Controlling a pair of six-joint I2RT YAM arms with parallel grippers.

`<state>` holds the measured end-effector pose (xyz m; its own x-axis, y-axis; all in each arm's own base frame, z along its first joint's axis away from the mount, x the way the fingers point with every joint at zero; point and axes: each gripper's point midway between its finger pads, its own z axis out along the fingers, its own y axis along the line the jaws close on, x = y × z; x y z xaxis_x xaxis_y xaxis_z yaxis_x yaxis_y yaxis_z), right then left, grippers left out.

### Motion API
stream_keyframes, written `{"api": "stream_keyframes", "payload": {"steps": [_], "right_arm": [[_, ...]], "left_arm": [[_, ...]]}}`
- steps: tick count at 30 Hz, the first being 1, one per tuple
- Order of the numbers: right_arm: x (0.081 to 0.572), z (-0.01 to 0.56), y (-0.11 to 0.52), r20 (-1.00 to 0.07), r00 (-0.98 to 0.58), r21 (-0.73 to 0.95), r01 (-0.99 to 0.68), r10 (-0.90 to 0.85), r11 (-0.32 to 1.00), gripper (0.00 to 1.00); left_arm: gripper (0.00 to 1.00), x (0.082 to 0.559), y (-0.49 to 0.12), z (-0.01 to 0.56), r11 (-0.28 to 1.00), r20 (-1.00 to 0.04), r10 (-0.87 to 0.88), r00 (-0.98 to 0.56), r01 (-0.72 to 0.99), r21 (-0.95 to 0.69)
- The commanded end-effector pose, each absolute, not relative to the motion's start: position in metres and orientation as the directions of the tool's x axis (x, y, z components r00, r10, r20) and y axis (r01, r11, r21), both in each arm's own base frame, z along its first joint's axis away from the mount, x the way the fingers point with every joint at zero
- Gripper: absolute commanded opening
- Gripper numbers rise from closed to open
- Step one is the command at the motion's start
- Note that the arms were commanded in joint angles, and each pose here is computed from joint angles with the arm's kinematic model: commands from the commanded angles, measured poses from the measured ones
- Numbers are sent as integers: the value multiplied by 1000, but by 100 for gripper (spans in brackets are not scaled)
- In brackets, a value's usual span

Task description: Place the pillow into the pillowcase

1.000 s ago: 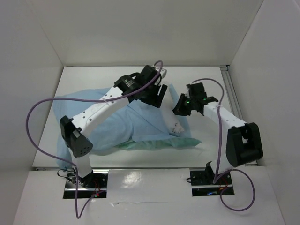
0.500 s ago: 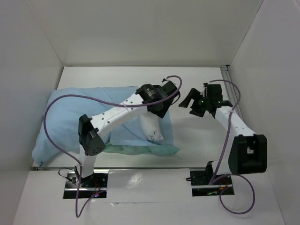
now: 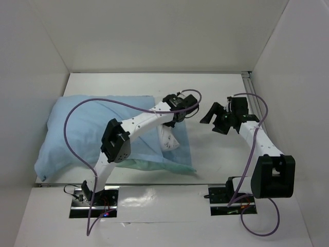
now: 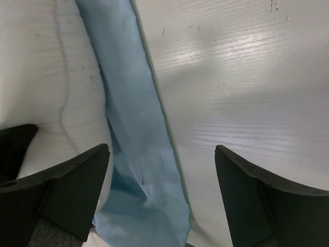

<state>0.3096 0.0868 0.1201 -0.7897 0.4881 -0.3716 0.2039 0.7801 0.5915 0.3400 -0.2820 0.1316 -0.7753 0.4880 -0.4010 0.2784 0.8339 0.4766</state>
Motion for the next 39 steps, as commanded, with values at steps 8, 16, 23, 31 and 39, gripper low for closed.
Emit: {"api": "stream_keyframes", "payload": {"steps": [8, 16, 23, 31, 39], "right_arm": [[335, 181, 138, -510, -784, 647, -78, 354, 759, 69], [362, 231, 248, -633, -747, 654, -376, 204, 656, 70], [367, 200, 326, -636, -766, 631, -446, 94, 634, 68], [341, 154, 372, -591, -806, 648, -449, 34, 616, 74], [377, 80, 395, -572, -807, 592, -282, 146, 755, 57]], "left_arm": [[0, 328, -244, 342, 929, -760, 88, -644, 328, -171], [0, 308, -218, 367, 873, -774, -105, -624, 315, -373], [0, 297, -211, 361, 857, -757, -140, -638, 304, -415], [0, 292, -200, 393, 838, -787, -195, -586, 317, -444], [0, 284, -198, 399, 817, -775, -215, -595, 325, -476]]}}
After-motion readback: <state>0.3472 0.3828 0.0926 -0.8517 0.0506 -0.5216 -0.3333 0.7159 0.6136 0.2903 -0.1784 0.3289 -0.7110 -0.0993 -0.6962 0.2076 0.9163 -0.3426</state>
